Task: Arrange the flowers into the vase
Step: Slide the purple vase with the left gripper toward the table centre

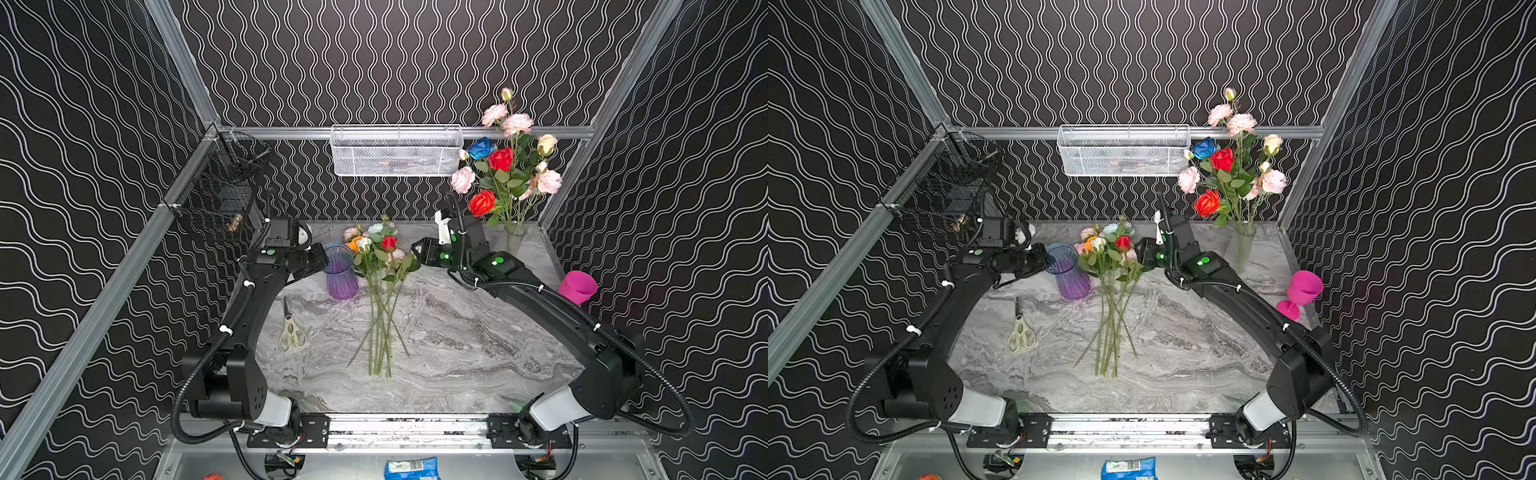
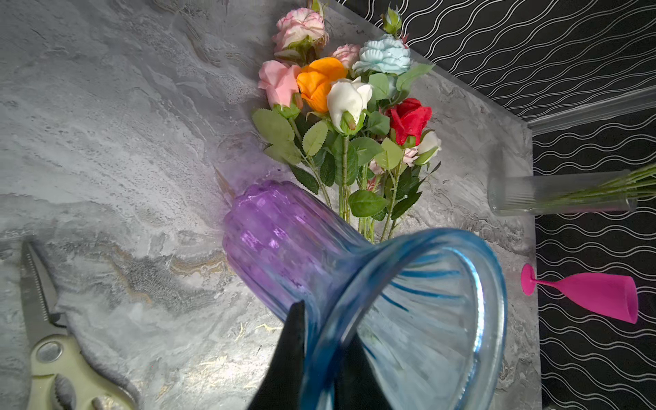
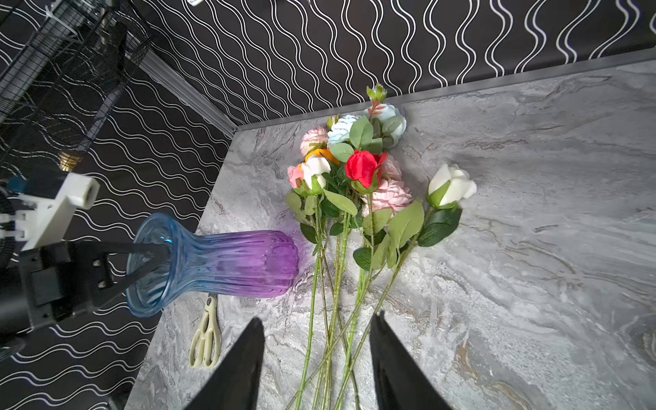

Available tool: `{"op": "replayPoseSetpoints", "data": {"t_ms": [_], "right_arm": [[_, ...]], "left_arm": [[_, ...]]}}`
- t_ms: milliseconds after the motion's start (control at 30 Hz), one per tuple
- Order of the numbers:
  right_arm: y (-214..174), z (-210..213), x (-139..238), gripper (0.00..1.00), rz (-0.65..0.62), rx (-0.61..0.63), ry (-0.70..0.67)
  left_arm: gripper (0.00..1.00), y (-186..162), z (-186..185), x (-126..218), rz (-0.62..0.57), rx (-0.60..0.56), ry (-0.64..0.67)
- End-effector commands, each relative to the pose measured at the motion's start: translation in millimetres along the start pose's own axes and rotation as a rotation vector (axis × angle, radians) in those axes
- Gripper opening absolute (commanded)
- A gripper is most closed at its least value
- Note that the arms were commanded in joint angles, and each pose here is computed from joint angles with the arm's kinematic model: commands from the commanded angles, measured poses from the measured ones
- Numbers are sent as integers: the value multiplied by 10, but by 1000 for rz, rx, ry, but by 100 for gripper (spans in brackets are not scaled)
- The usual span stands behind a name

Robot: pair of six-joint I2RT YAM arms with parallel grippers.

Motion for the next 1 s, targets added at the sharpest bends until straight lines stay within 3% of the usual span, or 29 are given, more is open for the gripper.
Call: {"op": "replayPoseSetpoints", "data": {"t_ms": [0, 133, 267, 400, 667, 967], "right_arm": [[83, 17, 46, 50, -32, 4, 3], [113, -18, 99, 50, -44, 10, -14], [152, -179, 185, 50, -60, 2, -53], [249, -406, 371, 49, -99, -15, -106], [444, -863, 874, 49, -200, -48, -232], [362, -917, 979, 49, -193, -50, -239]], "left_arm": [[0, 244, -219, 132, -104, -3, -99], [0, 285, -395, 291, -123, -22, -152], [0, 197, -823, 439, -122, -126, -187], [0, -139, -1500, 443, -54, -299, -244], [0, -977, -2446, 185, 189, -510, -383], [0, -1363, -2600, -267, 398, -573, -374]]}}
Point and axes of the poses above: each gripper's point midway between its finger pads, its own x axis back along the fingers, its own z axis along the line the jaws close on, y = z × x, the point moved 1 cm from there along x, back along the fingers, and after that the axes turned 5 degrees about -x, right-handed, at the moved point
